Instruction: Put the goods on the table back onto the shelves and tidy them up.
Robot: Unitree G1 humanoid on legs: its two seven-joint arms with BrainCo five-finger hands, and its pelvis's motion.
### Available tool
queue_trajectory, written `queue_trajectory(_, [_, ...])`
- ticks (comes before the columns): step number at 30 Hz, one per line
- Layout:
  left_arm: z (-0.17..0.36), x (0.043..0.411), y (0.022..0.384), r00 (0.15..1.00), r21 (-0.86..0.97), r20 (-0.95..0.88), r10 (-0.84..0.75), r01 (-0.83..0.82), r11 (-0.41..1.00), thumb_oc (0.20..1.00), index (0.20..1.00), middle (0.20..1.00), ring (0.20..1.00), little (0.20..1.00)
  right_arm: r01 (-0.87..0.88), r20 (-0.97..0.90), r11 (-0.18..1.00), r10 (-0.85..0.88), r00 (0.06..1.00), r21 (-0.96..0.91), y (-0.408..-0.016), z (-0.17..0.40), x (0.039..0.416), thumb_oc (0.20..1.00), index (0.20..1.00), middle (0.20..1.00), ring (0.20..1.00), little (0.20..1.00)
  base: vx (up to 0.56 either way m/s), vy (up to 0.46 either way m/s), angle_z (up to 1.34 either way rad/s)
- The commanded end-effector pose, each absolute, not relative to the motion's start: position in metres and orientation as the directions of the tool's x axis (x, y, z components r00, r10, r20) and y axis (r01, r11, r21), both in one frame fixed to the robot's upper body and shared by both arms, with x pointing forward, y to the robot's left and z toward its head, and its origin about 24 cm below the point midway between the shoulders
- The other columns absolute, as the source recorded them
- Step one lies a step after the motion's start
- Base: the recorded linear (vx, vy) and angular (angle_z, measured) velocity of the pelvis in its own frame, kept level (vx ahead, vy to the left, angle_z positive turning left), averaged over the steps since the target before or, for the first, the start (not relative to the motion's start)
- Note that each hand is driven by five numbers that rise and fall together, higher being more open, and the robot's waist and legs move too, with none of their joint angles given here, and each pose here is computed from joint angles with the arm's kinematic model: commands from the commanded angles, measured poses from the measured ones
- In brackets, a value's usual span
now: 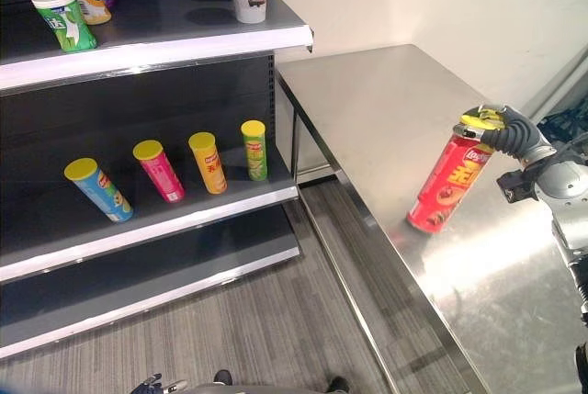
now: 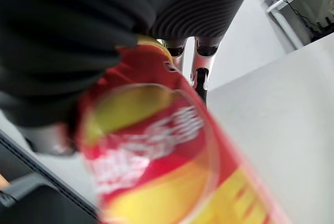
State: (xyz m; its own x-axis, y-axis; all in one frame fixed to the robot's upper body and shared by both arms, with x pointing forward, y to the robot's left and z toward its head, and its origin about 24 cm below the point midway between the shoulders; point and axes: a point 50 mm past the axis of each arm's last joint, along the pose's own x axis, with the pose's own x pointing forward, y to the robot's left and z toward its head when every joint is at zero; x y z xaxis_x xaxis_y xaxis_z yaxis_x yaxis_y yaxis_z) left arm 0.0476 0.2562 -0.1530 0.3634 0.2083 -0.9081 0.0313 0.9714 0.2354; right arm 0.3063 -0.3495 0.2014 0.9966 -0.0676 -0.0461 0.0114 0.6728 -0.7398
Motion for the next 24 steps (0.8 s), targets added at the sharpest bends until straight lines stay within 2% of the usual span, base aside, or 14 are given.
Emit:
queue_trajectory(1, [-0.148, 0.069, 0.266, 0.406, 0.262, -0.887, 0.222, 0.045, 0.964, 1.0, 1.0, 1.0, 1.0, 1.0, 0.065, 0.042, 0.605, -0.052, 0.998, -0.793, -0.347, 0.236, 0.308, 0.2, 0.2, 0.2, 0.2, 0.2, 0.0, 0.0, 0.0])
queue_trajectory(5, [-0.148, 0.068, 0.268, 0.403, 0.265, -0.886, 0.23, 0.032, 0.964, 1.0, 1.0, 1.0, 1.0, 1.0, 0.111, 0.101, 0.615, -0.052, 0.994, -0.781, -0.346, 0.244, 0.305, 0.2, 0.2, 0.2, 0.2, 0.2, -0.01, -0.009, 0.0])
queue_trajectory(10, [-0.146, 0.071, 0.269, 0.418, 0.266, -0.876, 0.241, 0.003, 0.964, 1.0, 1.0, 1.0, 1.0, 1.0, 0.207, 0.318, 0.696, 0.032, 0.948, -0.688, -0.324, 0.268, 0.299, 0.2, 0.2, 0.2, 0.2, 0.2, -0.01, -0.058, -0.01])
queue_trajectory(13, [-0.144, 0.074, 0.27, 0.437, 0.271, -0.866, 0.243, 0.003, 0.962, 1.0, 1.0, 1.0, 1.0, 1.0, 0.28, 0.482, 0.717, 0.088, 0.872, -0.638, -0.308, 0.292, 0.29, 0.2, 0.2, 0.2, 0.2, 0.2, -0.05, -0.065, 0.01])
queue_trajectory(15, [-0.144, 0.078, 0.269, 0.45, 0.272, -0.857, 0.251, -0.018, 0.962, 1.0, 1.0, 1.0, 1.0, 1.0, 0.33, 0.599, 0.695, 0.179, 0.781, -0.639, -0.286, 0.318, 0.278, 0.2, 0.2, 0.2, 0.2, 0.2, -0.11, -0.039, 0.07])
queue_trajectory(16, [-0.143, 0.078, 0.27, 0.451, 0.272, -0.857, 0.251, -0.017, 0.962, 1.0, 1.0, 1.0, 1.0, 1.0, 0.331, 0.599, 0.695, 0.178, 0.781, -0.638, -0.286, 0.318, 0.278, 0.2, 0.2, 0.2, 0.2, 0.2, -0.08, -0.002, 0.22])
queue_trajectory(19, [-0.146, 0.075, 0.264, 0.437, 0.257, -0.864, 0.248, -0.039, 0.966, 1.0, 1.0, 1.0, 1.0, 1.0, 0.338, 0.681, 0.713, 0.264, 0.683, -0.615, -0.263, 0.33, 0.265, 0.2, 0.2, 0.2, 0.2, 0.2, -0.11, 0.077, 0.37])
queue_trajectory(24, [-0.148, 0.072, 0.265, 0.427, 0.262, -0.865, 0.264, -0.066, 0.963, 1.0, 1.0, 1.0, 1.0, 1.0, 0.291, 0.697, 0.732, 0.336, 0.633, -0.617, -0.242, 0.326, 0.259, 0.2, 0.2, 0.2, 0.2, 0.2, -0.06, 0.175, 0.28])
